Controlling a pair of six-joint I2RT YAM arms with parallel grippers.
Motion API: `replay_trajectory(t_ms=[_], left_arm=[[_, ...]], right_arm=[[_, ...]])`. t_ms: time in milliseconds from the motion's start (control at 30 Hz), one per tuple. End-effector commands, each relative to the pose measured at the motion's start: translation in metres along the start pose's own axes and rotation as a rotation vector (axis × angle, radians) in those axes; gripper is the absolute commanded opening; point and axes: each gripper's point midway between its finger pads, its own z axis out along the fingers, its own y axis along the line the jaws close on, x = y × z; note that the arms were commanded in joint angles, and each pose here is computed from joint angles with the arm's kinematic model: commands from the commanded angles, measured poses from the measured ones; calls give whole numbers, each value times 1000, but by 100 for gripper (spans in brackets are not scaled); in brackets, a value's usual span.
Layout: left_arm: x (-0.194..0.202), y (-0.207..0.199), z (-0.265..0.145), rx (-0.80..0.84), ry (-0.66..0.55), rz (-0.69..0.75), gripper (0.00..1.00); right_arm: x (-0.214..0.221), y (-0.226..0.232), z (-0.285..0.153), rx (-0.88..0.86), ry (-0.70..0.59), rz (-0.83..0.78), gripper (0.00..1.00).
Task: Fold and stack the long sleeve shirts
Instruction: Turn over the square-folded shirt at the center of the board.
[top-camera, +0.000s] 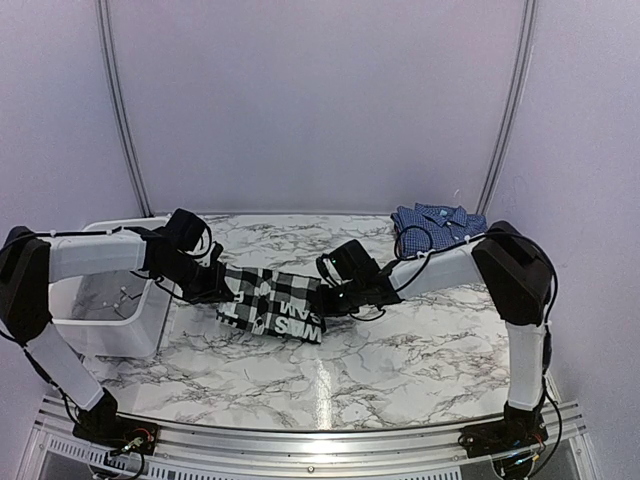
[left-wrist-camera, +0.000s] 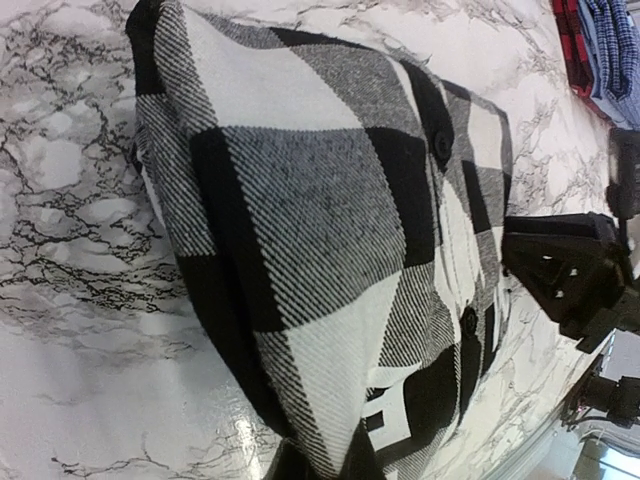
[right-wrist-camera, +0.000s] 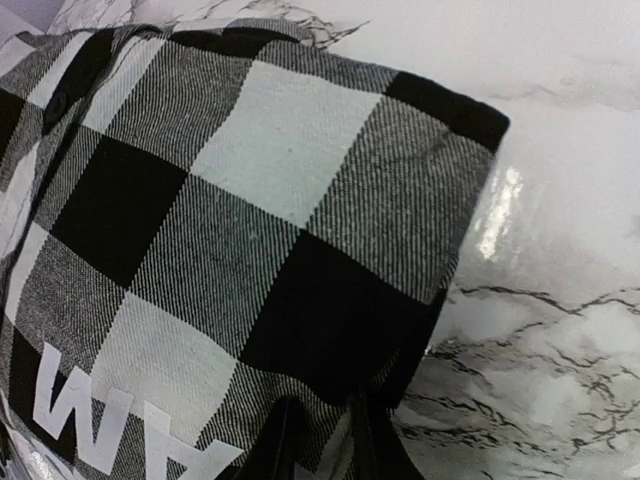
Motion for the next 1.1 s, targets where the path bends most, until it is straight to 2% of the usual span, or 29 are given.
replay_trajectory(t_ms=[0,200,267,367,433,533,633,667,700,767,833,900,967,1067], left_arm=[[-24,-21,-32,29,-68,43,0],[-61,-74,-74,138,-144,79,0],[-71,-95,-82,170,-160,91,0],[-77,-130,-73,198,-142,112,0],[-74,-152,-53,189,-102,136,0],[-69,-180,-8,172,-32,161,0],[-58,-208,55,163,77,187,0],[-59,-220,77,165,92,205,4],[-57,-233,92,171,109,219,13],[-58,-257,120,205,105,216,42],[-63,-277,127,241,65,209,64],[-69,-292,118,270,6,230,77],[-74,-293,107,264,-46,246,82],[-91,-301,58,271,-170,275,88]], right_arm=[[10,33,20,-60,19,-7,15],[24,87,57,-226,48,-9,14],[22,113,63,-309,55,-29,19],[10,134,54,-408,39,-39,29],[-1,126,33,-411,11,-33,38],[9,67,-13,-360,-25,39,51],[22,0,-62,-245,-70,110,56],[32,-14,-77,-209,-72,117,58],[34,-31,-93,-154,-98,128,60],[42,-57,-122,-60,-138,143,63],[45,-74,-147,9,-179,147,66],[39,-84,-165,62,-224,138,67],[34,-89,-174,109,-238,109,69],[19,-95,-170,159,-234,66,69]])
